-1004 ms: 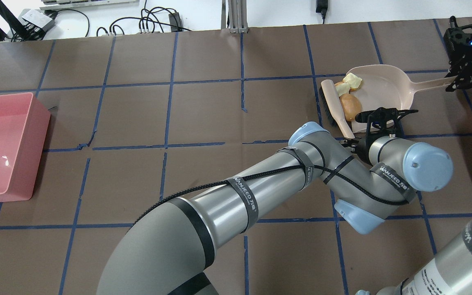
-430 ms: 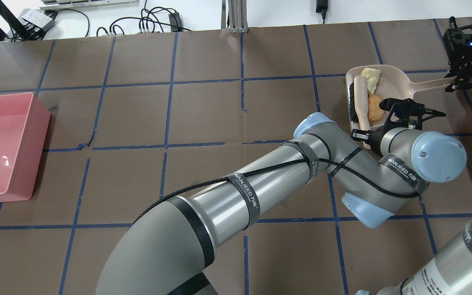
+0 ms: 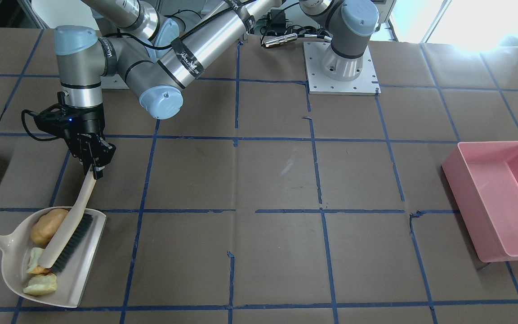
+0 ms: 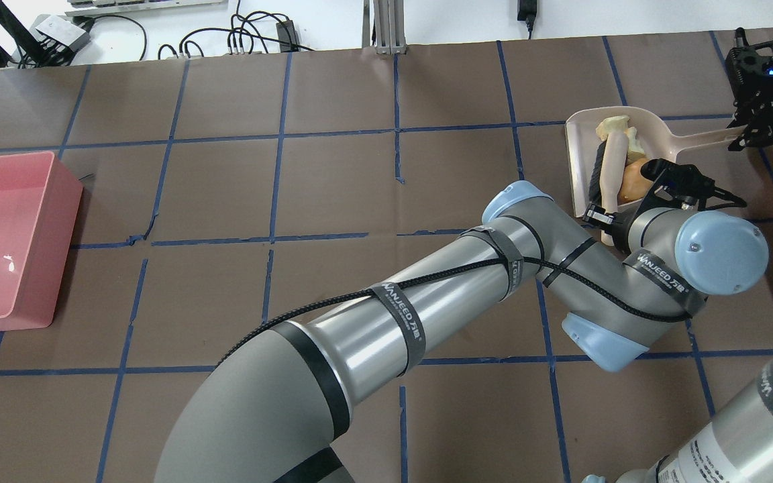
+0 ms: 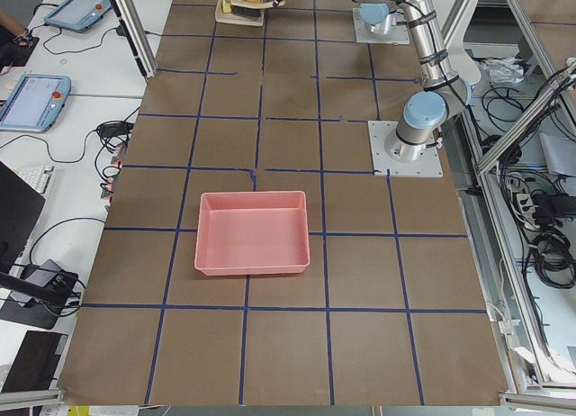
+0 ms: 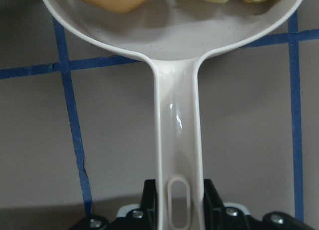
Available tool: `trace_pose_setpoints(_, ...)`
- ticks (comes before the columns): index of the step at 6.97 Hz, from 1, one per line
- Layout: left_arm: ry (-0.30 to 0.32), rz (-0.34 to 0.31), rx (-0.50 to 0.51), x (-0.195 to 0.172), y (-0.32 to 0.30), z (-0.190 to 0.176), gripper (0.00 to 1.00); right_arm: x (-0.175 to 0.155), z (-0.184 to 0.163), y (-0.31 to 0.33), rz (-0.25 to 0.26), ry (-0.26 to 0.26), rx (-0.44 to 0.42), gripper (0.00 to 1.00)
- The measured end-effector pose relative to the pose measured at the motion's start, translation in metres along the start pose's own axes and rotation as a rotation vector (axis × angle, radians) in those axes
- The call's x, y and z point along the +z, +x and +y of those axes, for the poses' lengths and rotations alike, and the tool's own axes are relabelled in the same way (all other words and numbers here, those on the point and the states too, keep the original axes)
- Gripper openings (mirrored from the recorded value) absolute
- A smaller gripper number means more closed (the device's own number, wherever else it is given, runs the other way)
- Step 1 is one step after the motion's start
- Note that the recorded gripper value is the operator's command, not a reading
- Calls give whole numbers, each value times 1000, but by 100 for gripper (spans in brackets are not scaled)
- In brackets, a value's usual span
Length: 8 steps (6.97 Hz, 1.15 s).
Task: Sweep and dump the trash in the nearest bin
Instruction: 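Pull the brush back with the left gripper while the right gripper lifts the dustpan away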
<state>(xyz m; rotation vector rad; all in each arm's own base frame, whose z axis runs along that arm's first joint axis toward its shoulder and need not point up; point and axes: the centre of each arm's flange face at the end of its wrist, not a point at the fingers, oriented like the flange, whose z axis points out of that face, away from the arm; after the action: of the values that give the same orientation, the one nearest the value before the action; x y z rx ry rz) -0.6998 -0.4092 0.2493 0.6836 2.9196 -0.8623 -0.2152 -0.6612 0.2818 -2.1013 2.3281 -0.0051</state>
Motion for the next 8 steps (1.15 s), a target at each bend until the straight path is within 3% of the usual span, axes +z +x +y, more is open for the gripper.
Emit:
trace_pose_setpoints(3,9,-4,-107,-28,-14,-10,0,6,0,1,-8,3,-1,0)
trace_pose_setpoints(5,-39,-46,-161,-36,-48,-10,0,9,1,2,-6,8,-5,0)
trace_pose_setpoints(7,-105,-108,-249,-62,-127,18,0,9,4,3,1,14,-4,0)
trace_pose_setpoints(8,-130,-129,-307,-84,-165,54,0,8,5,3,6,20,-1,0)
